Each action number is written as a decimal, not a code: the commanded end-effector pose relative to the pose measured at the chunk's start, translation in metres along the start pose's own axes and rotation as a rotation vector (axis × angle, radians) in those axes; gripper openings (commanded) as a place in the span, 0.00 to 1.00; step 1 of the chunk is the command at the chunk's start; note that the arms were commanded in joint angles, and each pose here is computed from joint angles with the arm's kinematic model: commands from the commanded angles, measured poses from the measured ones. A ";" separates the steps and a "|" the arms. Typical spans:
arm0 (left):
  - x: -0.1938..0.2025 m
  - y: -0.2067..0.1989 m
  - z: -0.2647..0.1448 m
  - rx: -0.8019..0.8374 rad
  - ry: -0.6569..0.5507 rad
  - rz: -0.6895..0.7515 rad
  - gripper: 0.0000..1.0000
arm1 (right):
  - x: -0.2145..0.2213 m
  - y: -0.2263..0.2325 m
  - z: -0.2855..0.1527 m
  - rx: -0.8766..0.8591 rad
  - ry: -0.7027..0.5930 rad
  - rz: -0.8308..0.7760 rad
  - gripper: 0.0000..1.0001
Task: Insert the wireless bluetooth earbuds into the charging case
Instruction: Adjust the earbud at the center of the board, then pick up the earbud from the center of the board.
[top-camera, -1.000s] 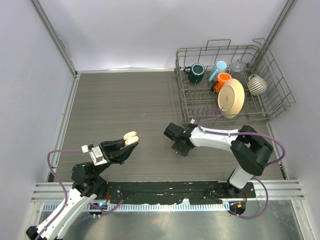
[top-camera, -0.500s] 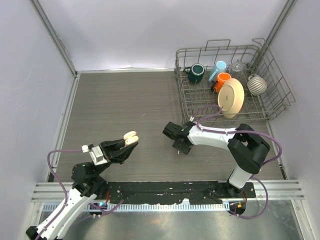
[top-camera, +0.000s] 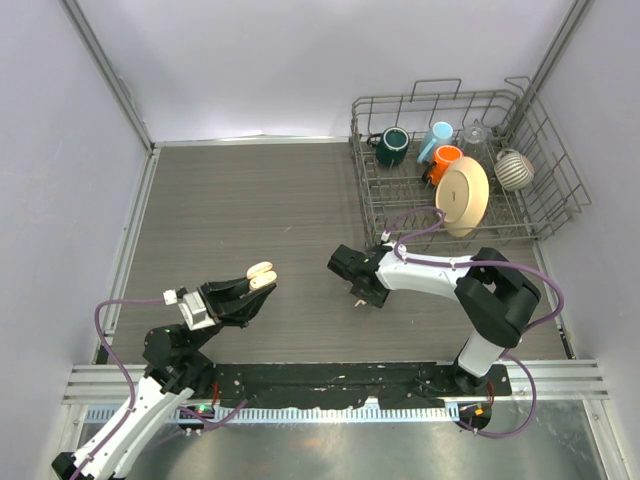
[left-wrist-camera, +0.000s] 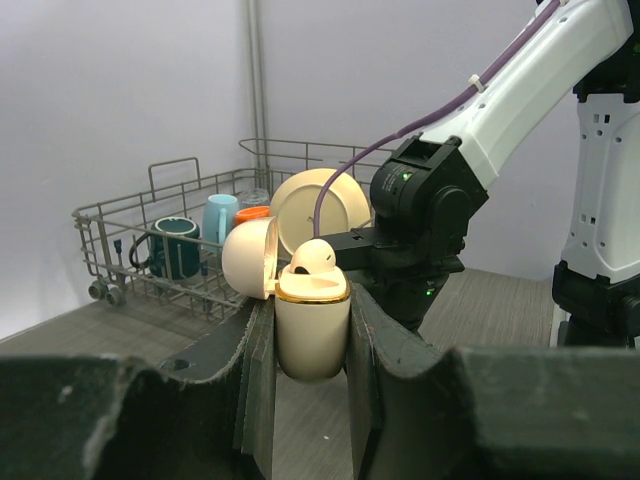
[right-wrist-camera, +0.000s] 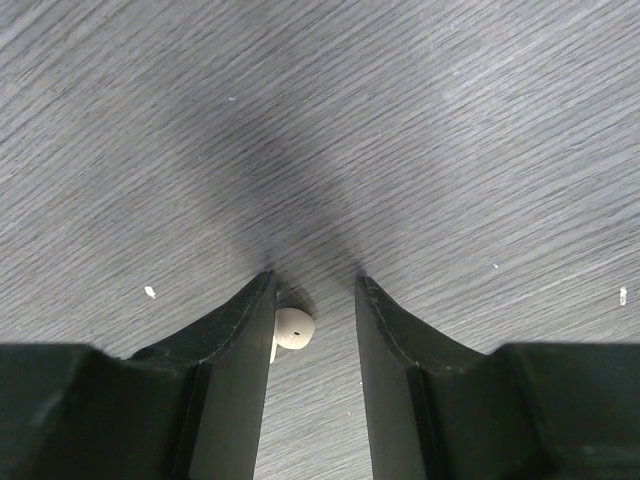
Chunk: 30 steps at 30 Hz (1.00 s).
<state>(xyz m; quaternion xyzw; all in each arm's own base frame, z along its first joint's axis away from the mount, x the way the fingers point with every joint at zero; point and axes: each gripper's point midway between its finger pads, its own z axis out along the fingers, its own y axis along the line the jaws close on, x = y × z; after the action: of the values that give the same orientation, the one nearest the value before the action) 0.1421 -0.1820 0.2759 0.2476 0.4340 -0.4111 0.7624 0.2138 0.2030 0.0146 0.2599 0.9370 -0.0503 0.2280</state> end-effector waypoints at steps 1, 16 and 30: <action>-0.004 0.001 -0.004 -0.008 -0.043 0.032 0.00 | 0.011 0.001 0.004 -0.014 0.056 -0.016 0.44; -0.003 0.002 -0.004 -0.012 -0.038 0.029 0.00 | 0.026 0.009 -0.007 -0.036 0.113 0.052 0.45; -0.005 0.001 -0.003 -0.007 -0.041 0.024 0.00 | 0.034 0.010 0.000 -0.026 0.103 0.048 0.36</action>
<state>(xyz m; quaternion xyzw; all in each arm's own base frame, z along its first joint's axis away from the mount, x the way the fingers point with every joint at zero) 0.1428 -0.1821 0.2749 0.2470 0.4365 -0.4107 0.7614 0.1994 0.2220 0.0147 0.2686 0.9422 -0.0213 0.1991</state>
